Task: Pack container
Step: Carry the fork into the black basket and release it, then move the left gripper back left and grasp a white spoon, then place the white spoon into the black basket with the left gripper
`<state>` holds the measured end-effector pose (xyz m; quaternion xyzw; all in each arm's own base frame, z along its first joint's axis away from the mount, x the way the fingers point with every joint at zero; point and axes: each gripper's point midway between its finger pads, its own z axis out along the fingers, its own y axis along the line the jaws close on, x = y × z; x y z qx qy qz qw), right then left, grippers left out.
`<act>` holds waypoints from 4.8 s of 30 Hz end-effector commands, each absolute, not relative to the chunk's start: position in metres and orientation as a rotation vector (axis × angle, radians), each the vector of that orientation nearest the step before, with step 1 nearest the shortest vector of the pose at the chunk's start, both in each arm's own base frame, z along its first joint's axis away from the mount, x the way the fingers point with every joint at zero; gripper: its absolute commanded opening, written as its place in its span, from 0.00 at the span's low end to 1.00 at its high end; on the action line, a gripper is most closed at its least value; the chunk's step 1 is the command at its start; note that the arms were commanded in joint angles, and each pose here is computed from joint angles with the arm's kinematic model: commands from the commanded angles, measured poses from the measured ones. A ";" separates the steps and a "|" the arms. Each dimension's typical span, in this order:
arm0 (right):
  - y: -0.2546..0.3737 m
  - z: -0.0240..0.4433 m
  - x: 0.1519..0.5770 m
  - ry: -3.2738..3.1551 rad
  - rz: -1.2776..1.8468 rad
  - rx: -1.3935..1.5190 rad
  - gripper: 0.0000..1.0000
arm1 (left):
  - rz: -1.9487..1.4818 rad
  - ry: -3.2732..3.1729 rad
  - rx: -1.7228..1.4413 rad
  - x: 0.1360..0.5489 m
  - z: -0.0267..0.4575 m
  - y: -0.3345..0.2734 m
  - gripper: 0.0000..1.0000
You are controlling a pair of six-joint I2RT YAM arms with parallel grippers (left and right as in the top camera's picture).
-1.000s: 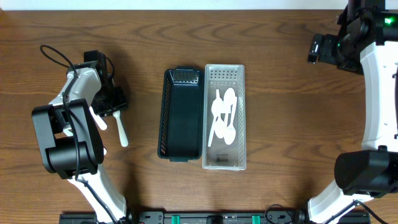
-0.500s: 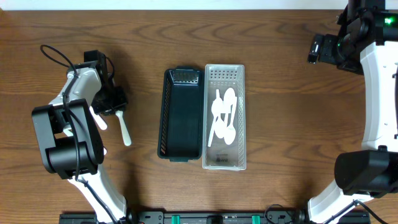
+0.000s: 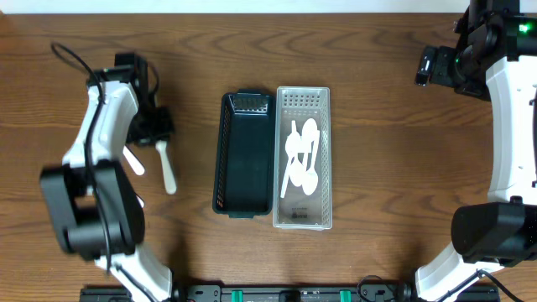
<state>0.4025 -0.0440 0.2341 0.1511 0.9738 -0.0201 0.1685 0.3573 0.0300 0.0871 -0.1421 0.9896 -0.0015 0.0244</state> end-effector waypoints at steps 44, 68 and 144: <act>-0.048 0.227 0.391 2.830 -0.099 0.402 0.99 | 0.127 2.809 0.210 0.378 0.157 -0.140 0.60; -0.048 0.227 0.392 2.833 -0.102 0.362 0.99 | 0.298 2.621 -1.116 0.370 0.157 0.173 0.93; -0.047 0.225 0.386 2.852 -0.092 0.419 0.98 | 0.000 2.737 -0.806 0.403 0.160 0.068 0.06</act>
